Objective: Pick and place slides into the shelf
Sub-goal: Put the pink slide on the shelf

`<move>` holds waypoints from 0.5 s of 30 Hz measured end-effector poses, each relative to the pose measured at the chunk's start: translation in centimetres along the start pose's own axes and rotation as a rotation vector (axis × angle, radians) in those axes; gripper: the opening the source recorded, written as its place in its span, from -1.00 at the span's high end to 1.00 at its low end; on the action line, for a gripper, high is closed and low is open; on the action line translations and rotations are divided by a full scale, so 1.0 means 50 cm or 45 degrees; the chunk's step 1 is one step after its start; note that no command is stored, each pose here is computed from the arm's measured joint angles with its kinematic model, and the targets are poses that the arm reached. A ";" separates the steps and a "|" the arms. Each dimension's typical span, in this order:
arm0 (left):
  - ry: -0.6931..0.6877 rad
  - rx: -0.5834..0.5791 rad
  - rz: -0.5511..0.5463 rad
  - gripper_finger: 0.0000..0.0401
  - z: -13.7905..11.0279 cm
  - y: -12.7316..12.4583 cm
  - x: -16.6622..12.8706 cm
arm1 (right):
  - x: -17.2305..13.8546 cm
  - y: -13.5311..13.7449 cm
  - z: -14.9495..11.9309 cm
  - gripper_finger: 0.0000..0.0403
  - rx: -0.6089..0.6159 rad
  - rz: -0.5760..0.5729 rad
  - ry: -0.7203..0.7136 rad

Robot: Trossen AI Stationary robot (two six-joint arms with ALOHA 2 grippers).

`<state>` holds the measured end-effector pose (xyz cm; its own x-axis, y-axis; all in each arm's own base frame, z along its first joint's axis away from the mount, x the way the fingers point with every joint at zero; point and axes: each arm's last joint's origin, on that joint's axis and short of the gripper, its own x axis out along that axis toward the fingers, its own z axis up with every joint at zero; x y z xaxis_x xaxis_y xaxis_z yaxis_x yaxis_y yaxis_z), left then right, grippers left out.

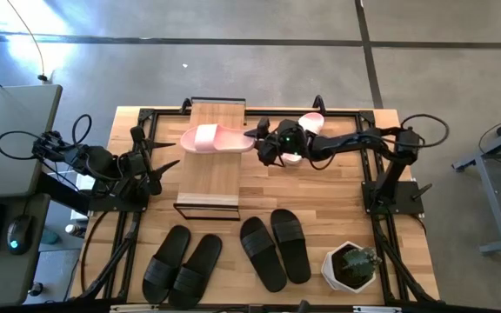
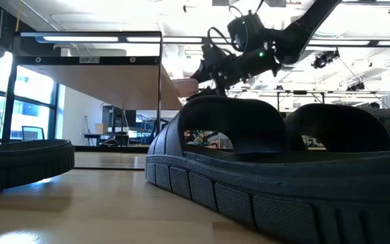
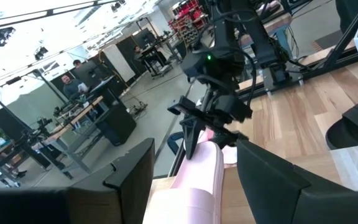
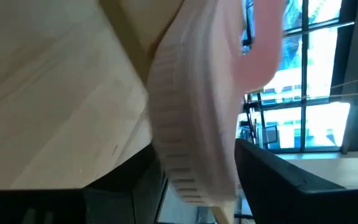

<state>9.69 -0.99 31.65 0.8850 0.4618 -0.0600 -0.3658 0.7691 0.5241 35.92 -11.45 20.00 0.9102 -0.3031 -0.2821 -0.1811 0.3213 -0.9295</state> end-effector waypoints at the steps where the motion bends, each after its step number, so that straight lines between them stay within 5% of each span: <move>1: 0.000 0.000 0.000 -0.04 0.000 0.000 0.000 | -0.005 -0.005 0.003 0.07 0.004 0.000 -0.010; 15: 0.000 0.000 0.001 -0.04 0.000 0.000 0.000 | -0.043 -0.015 0.008 0.07 0.118 0.147 0.096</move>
<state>9.69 -0.98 31.66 0.8848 0.4622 -0.0594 -0.3665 0.7689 0.5239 34.25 -10.68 21.39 0.8542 -0.3246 -0.4062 -0.2445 0.4385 -0.8648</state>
